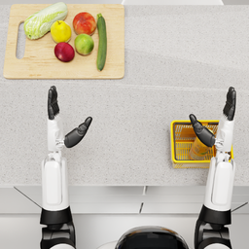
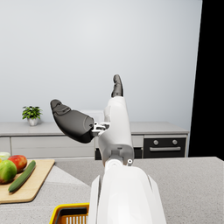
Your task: Pick up the lemon tea and place it into the yellow basket
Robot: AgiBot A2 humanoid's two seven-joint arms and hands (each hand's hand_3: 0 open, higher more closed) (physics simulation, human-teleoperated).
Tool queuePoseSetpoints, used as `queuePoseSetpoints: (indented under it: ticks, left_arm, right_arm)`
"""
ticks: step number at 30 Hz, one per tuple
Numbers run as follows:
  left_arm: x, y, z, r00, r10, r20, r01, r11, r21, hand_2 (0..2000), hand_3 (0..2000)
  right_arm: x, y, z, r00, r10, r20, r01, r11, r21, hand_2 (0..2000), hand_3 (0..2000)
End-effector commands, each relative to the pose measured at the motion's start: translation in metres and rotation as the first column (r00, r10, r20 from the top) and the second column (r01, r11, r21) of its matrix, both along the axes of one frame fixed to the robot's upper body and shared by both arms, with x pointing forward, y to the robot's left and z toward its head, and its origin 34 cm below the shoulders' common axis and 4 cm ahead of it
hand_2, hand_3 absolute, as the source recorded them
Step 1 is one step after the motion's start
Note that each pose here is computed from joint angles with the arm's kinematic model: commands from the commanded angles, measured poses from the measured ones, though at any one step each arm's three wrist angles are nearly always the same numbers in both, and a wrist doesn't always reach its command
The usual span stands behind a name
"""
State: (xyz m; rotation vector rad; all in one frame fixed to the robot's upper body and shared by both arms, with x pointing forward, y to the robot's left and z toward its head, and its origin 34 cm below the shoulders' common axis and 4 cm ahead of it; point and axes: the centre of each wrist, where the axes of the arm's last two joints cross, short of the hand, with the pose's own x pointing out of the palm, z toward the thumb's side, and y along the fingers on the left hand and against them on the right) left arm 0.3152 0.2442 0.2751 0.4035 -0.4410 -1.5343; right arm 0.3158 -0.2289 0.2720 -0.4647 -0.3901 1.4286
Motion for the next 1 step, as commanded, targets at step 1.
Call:
queuePoseSetpoints:
  ticks: [1]
  left_arm:
    - [-0.0001, 0.0001, -0.0004, 1.0, 0.0, -0.001, 0.0, 1.0, 0.0, 0, 0]
  right_arm:
    - [0.0001, 0.0001, -0.0002, 1.0, 0.0, -0.001, 0.0, 1.0, 0.0, 0, 0]
